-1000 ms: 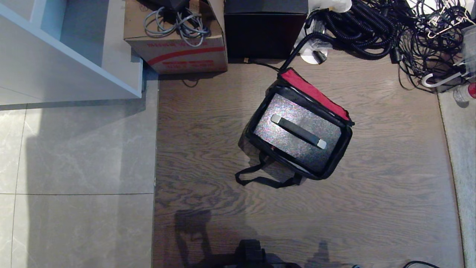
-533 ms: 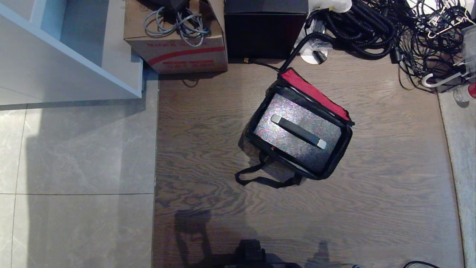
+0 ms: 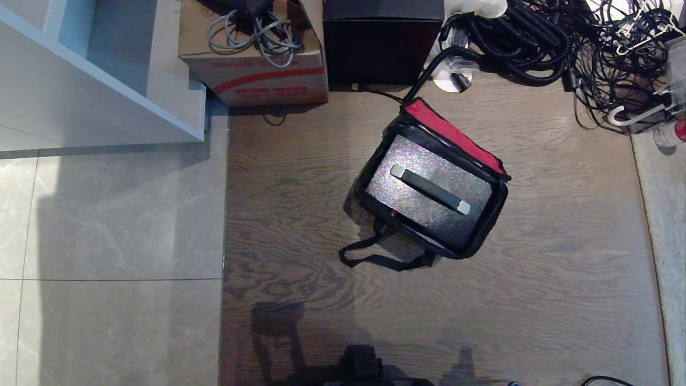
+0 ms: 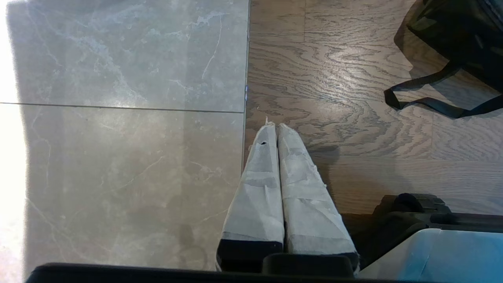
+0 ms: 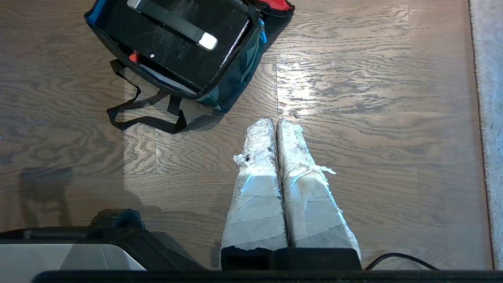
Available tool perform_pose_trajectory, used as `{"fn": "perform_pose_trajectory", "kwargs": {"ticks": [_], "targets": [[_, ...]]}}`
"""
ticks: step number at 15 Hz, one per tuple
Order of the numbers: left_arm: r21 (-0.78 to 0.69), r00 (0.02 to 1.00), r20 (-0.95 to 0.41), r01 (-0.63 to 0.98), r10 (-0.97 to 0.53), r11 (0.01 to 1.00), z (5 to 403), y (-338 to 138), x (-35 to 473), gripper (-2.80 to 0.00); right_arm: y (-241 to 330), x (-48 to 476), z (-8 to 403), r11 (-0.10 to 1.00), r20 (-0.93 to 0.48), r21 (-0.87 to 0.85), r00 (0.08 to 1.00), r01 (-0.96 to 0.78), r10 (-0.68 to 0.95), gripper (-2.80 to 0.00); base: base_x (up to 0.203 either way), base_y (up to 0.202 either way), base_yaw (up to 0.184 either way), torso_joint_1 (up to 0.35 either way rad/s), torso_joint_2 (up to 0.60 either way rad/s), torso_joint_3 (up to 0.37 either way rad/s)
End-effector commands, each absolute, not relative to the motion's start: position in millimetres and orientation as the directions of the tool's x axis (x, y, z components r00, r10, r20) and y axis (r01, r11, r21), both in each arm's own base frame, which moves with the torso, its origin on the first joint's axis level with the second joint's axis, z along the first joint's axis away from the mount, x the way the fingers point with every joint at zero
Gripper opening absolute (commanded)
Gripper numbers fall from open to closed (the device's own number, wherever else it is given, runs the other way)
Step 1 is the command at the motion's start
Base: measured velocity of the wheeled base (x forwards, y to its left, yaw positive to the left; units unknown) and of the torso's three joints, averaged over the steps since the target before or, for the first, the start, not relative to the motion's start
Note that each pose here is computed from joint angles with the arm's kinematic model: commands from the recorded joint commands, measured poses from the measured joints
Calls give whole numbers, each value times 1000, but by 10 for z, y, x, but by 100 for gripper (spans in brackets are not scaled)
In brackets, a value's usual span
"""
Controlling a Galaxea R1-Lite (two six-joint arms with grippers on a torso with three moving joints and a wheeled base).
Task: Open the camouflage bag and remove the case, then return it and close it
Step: Grip the handle
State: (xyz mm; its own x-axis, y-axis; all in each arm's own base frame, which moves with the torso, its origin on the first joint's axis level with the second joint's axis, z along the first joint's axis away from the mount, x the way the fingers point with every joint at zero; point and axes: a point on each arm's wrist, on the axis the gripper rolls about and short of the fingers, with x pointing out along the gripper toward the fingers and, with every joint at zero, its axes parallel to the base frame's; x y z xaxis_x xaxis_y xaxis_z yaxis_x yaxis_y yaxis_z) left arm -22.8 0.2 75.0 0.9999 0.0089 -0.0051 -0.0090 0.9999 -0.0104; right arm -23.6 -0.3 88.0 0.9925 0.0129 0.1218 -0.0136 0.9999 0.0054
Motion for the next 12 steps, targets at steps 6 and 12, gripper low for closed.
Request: {"fn": "perform_pose_trajectory", "kwargs": {"ticks": [6,12], "targets": [[-11,1000,-5,-9,9,1000,750,2,-228,-280,-3,-202,770,1000,82,6,997,-14,13,-280,0,0,0,0,0,0],[-11,1000,-5,-9,9,1000,750,2,-228,-280,-3,-202,770,1000,82,6,997,-14,14,-280,0,0,0,0,0,0]]}}
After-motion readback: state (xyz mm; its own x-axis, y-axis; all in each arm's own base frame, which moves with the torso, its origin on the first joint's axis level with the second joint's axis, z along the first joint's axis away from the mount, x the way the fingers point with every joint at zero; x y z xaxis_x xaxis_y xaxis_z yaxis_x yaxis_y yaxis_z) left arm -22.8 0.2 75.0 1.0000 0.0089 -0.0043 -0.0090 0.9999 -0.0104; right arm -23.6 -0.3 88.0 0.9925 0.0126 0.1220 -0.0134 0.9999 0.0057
